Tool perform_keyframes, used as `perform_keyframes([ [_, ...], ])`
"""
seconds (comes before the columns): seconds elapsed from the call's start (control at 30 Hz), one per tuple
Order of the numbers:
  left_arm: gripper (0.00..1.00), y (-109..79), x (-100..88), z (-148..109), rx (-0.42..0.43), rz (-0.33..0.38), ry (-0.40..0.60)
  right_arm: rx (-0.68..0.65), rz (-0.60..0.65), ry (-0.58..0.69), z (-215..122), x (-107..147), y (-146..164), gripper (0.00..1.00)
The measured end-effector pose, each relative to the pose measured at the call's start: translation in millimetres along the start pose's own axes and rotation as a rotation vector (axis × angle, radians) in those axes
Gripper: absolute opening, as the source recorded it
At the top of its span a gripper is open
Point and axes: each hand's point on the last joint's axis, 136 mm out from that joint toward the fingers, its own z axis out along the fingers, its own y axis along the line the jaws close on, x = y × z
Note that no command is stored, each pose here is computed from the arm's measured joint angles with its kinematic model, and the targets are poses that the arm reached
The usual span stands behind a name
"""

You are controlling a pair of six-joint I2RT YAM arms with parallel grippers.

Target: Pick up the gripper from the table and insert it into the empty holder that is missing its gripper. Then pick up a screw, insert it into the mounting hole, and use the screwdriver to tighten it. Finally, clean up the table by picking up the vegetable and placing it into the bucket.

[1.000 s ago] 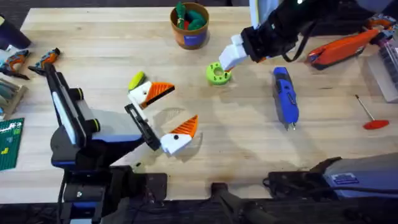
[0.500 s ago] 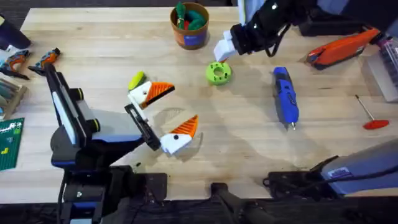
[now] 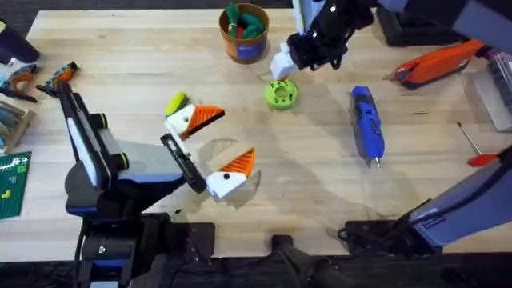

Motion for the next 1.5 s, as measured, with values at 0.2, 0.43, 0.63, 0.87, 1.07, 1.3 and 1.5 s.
perform_keyframes([
  [0.2,0.985,0.0,0.0,0.0,0.000,0.000,0.000,0.003,-0.024,0.064,22.4,8.4,7.6,0.757],
  [0.43,0.985,0.0,0.0,0.0,0.000,0.000,0.000,0.007,-0.035,0.109,37.9,14.8,9.5,0.715],
  [0.63,0.985,0.0,0.0,0.0,0.000,0.000,0.000,0.009,-0.038,0.131,45.9,17.7,9.2,0.642],
  [0.87,0.985,0.0,0.0,0.0,0.000,0.000,0.000,0.012,-0.039,0.166,59.8,22.7,8.7,0.589],
  [1.07,0.986,0.0,0.0,0.0,0.000,0.000,0.000,0.013,-0.042,0.174,67.2,23.0,8.7,0.482],
  [1.3,0.986,0.0,-0.1,0.0,0.000,0.000,0.000,0.014,-0.042,0.175,67.2,23.2,8.7,0.345],
  [1.5,0.986,0.0,0.0,0.0,0.000,0.000,0.000,0.013,-0.042,0.175,67.3,23.2,8.8,0.293],
])
